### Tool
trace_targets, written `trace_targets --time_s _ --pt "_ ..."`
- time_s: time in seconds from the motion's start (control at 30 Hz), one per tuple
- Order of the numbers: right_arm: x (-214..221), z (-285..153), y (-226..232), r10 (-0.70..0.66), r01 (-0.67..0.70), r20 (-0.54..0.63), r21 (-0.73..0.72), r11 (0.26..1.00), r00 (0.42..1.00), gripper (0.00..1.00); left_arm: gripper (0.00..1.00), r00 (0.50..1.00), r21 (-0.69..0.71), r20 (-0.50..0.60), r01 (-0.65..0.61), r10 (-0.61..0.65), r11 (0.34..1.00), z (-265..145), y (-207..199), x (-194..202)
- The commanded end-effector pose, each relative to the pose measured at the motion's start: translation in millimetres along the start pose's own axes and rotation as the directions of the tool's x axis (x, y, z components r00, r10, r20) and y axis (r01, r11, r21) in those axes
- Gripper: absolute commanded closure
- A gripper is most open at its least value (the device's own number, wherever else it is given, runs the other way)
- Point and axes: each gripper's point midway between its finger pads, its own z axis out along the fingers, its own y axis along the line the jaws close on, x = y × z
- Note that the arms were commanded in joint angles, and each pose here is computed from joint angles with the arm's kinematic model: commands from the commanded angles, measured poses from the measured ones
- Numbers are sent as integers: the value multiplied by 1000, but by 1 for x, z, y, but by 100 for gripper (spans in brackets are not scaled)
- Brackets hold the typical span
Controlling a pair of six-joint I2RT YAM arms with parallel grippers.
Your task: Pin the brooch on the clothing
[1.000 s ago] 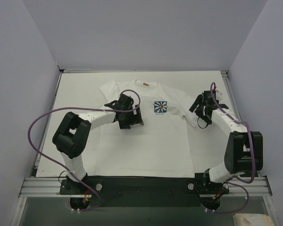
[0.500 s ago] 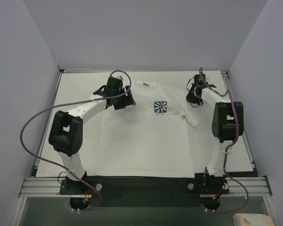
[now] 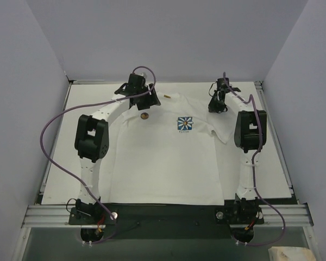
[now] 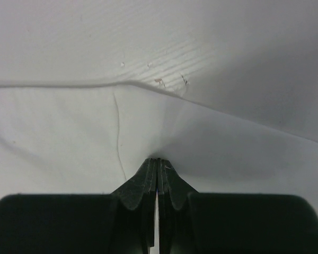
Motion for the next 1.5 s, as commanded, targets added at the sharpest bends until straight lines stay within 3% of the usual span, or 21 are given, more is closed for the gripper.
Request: trace_targets --time_s 0.0,0.07,0.1,0.2,0.23,0.3,0.63,0.93,1.07,1.2,1.37,1.47 --pt "-13 0 3 73 -74 -45 -18 997 996 100 33 998 43 43 -45 43 998 -1 -24 -31" --pt "-13 9 3 101 -103 -72 -30 994 992 100 41 997 46 58 -62 59 997 9 -29 -44" --pt "-18 14 7 127 -130 -72 -45 990 989 100 53 997 37 40 -62 61 997 13 -28 -43" --pt "-20 22 12 165 -175 -109 -92 980 980 100 76 997 22 19 -71 71 997 32 -24 -46" --pt "-27 21 17 175 -186 -101 -113 976 979 100 90 998 10 -7 -68 68 998 48 -16 -38" --pt "-25 29 18 184 -198 -115 -117 973 976 100 100 998 3 -23 -62 62 998 57 -12 -36" --pt "-57 39 40 251 -265 -92 -208 942 964 100 100 997 -22 -79 9 -11 1000 90 20 -17" --pt "-81 44 57 271 -271 -46 -305 913 962 100 100 989 -98 -51 133 -138 986 101 65 -25" --pt "-98 18 67 206 -183 24 -369 911 978 100 100 975 -110 -32 216 -221 970 100 86 -28" --pt "-108 -37 90 111 -62 76 -471 880 991 99 100 982 -28 -14 189 -190 982 99 74 -39" --pt "-73 -86 101 -52 84 83 -452 888 995 98 100 986 50 18 162 -163 985 81 52 -56" --pt "-38 -97 93 -93 103 45 -420 902 995 99 99 989 116 54 131 -138 985 57 34 -65"
